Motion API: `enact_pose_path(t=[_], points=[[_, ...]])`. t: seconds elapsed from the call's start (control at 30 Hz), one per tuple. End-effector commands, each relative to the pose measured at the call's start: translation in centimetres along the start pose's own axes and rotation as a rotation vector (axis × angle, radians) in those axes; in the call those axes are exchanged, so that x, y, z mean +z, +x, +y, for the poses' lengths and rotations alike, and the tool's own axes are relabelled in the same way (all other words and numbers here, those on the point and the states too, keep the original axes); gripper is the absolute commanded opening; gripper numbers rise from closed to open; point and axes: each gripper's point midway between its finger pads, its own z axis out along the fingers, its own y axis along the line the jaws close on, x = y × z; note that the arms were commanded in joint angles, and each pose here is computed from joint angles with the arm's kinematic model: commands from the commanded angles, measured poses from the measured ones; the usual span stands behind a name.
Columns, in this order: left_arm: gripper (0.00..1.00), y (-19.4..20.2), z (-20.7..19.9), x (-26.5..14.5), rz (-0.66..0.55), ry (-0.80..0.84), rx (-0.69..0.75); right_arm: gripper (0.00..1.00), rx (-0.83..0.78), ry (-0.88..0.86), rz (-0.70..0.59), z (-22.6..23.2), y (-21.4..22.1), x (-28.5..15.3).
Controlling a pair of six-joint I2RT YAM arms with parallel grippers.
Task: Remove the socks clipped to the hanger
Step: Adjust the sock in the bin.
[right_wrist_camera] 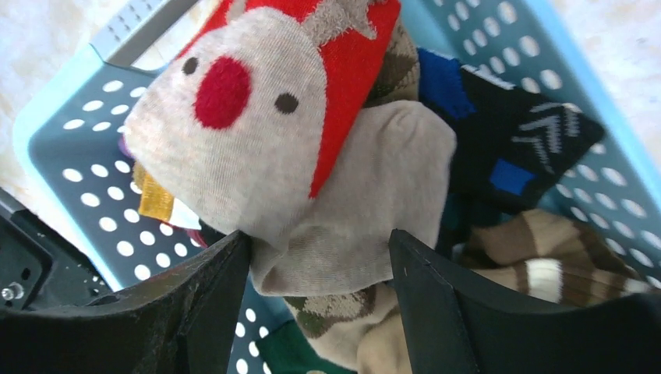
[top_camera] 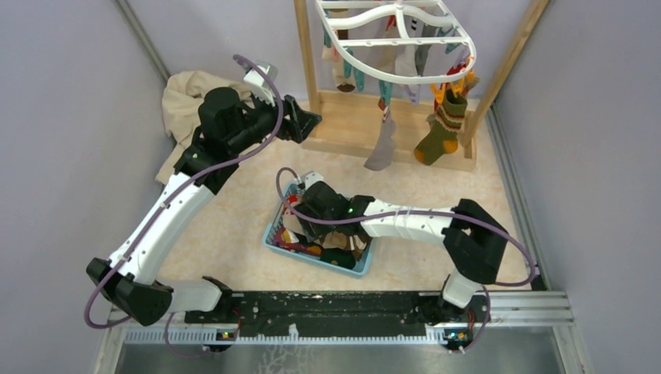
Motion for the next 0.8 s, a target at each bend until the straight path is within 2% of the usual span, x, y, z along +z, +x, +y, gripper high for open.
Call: enact_pose_path(t=[0.0, 0.13, 0.23, 0.47, 0.57, 0.77], points=[[0.86, -0.3, 0.4, 0.3, 0.0, -0.019, 0.006, 0.66, -0.001, -0.059, -0.001, 1.0, 0.8, 2.4], [0.87, 0.3, 1.0, 0.4, 0.014, -0.038, 0.012, 0.66, -0.006, -0.051, 0.064, 0.6, 3.3, 3.6], [0.87, 0.9, 1.3, 0.5, 0.023, -0.05, 0.014, 0.66, -0.011, -0.033, 0.082, -0.1, 4.2, 2.9], [0.86, 1.7, 1.6, 1.1, 0.036, -0.051, 0.012, 0.71, 0.011, -0.059, -0.083, -0.9, 0.5, -4.8], [0.86, 1.8, 1.7, 1.2, 0.034, -0.053, 0.016, 0.74, 0.035, -0.058, -0.098, -1.5, 1.1, -6.4], [0.87, 1.5, 1.9, 1.0, 0.026, -0.063, 0.027, 0.72, 0.056, 0.02, -0.009, -3.3, 4.7, -4.6]])
